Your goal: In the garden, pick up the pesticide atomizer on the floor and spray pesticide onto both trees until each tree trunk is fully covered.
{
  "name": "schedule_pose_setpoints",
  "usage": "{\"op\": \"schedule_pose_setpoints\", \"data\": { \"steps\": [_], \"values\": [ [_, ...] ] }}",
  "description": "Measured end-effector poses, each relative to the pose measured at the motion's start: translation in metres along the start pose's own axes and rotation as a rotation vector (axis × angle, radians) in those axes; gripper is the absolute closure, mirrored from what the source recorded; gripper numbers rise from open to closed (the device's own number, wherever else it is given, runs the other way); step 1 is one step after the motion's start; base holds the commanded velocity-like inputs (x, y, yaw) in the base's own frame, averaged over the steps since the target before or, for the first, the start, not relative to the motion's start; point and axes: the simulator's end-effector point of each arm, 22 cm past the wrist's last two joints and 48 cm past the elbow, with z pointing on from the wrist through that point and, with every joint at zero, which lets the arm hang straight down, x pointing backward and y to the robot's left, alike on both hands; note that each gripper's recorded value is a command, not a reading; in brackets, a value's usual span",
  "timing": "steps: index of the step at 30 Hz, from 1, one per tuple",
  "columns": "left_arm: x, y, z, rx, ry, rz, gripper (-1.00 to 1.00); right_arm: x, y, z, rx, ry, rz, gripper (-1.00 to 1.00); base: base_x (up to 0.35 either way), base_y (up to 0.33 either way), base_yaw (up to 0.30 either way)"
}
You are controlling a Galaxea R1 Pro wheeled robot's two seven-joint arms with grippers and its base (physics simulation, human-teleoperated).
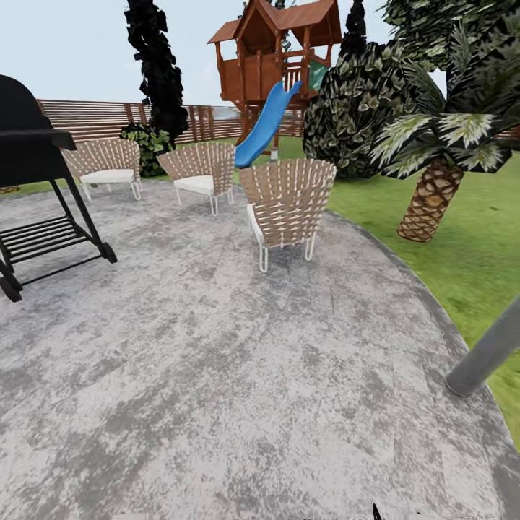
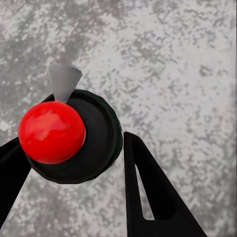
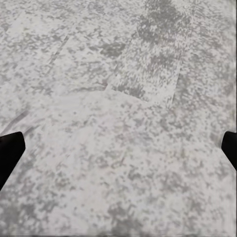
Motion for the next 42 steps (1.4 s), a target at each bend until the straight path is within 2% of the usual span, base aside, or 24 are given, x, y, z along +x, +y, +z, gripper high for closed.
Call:
{"op": "schedule_pose_setpoints", "data": {
  "steps": [3,5,7,8,9,11,15,21,35,42],
  "values": [
    [-0.002,0.01,0.0,-0.018,-0.004,-0.006,1.0,0.0,0.0,0.0,0.0,0.0,0.0,-1.0,0.0,0.0,-0.3],
    [-0.004,0.031,0.0,-0.054,-0.01,-0.03,1.0,0.0,0.0,0.0,0.0,0.0,0.0,-1.0,0.0,0.0,-0.3],
    [-0.008,0.065,-0.001,-0.114,-0.022,-0.079,1.0,0.0,0.0,0.0,0.0,0.0,0.0,-1.0,0.0,0.0,-0.3],
    [-0.01,0.088,-0.003,-0.155,-0.036,-0.117,1.0,0.0,0.0,0.0,0.0,0.0,0.0,-1.0,0.0,0.0,-0.3],
    [-0.012,0.1,-0.005,-0.175,-0.043,-0.128,1.0,0.0,0.0,0.0,0.0,0.0,0.0,-1.0,0.0,0.0,-0.3],
    [-0.013,0.109,-0.006,-0.189,-0.047,-0.133,1.0,0.0,0.0,0.0,0.0,-0.001,0.0,-1.0,0.0,0.0,-0.3],
    [-0.013,0.114,-0.006,-0.196,-0.05,-0.136,1.0,0.0,0.0,0.0,0.001,0.0,0.0,-1.0,0.0,0.0,-0.3],
    [-0.013,0.103,-0.005,-0.179,-0.049,-0.125,1.0,0.0,0.0,0.0,0.002,0.0,0.0,-1.0,0.055,-0.086,-0.3],
    [-0.013,0.103,-0.005,-0.178,-0.048,-0.123,1.0,0.0,-0.001,0.0,0.002,0.0,0.0,-1.0,0.049,-0.259,-0.3],
    [-0.013,0.103,-0.005,-0.178,-0.048,-0.123,1.0,0.0,0.0,0.0,0.002,0.0,0.0,-1.0,-0.119,-0.259,-0.3]
  ]
}}
